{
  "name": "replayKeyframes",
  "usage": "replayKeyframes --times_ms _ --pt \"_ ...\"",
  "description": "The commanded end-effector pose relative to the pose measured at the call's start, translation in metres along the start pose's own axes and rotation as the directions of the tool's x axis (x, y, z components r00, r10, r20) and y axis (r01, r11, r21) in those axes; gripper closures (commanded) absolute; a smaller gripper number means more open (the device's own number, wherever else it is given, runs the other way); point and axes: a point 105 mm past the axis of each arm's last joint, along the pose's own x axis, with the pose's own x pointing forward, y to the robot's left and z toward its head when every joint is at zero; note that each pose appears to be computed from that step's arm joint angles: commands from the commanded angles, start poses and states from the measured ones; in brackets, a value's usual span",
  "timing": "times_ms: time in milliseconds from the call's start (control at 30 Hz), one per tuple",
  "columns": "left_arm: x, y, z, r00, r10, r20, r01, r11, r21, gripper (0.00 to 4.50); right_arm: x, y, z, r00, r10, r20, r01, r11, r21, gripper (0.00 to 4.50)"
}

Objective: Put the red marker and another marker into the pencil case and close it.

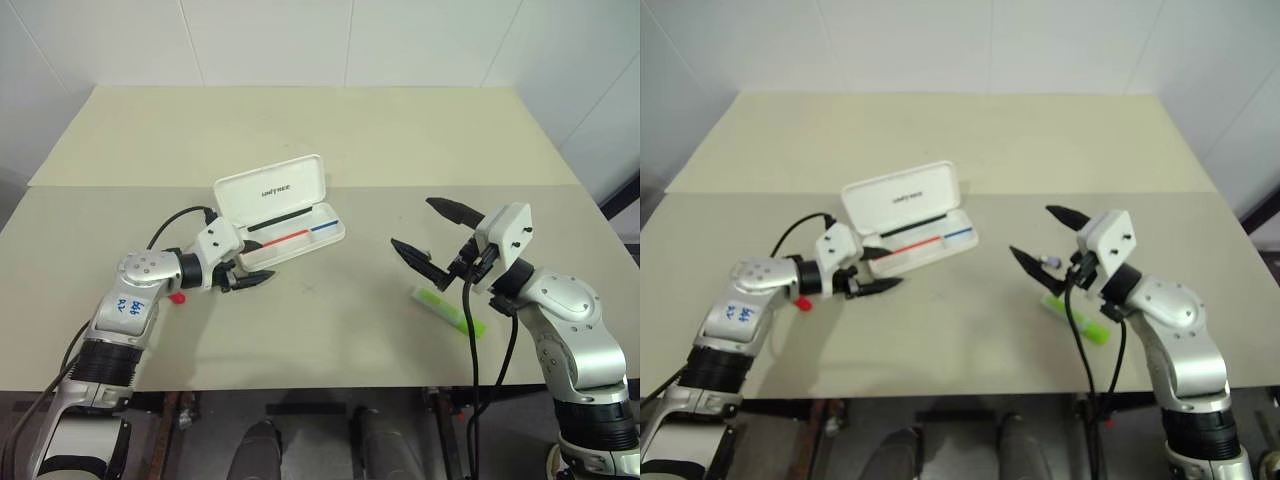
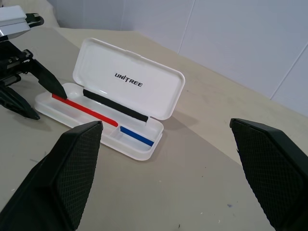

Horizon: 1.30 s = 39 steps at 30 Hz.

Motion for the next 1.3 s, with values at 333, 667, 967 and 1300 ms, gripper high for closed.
replayKeyframes --times_ms 333,667,967,1300 --pt "0.022 -0.007 -0.009 0.998 -0.038 -0.051 0.039 0.999 0.026 1.43 0.0 0.002 0.017 0.999 0.017 0.037 -0.016 0.999 -0.048 0.0" --pt "0.025 -0.008 -0.013 0.994 -0.042 -0.097 0.045 0.999 0.026 2.68 0.002 0.001 0.02 0.999 0.019 0.046 -0.017 0.999 -0.051 0.0" --pt "0.024 -0.009 0.0 0.993 -0.072 -0.092 0.077 0.996 0.05 4.49 -0.002 0.002 0.019 0.997 0.077 0.021 -0.076 0.996 -0.056 0.0" --pt "0.02 -0.032 0.016 0.977 -0.206 -0.047 0.21 0.971 0.111 4.49 -0.009 0.022 0.014 0.964 0.264 -0.032 -0.264 0.964 -0.014 0.0"
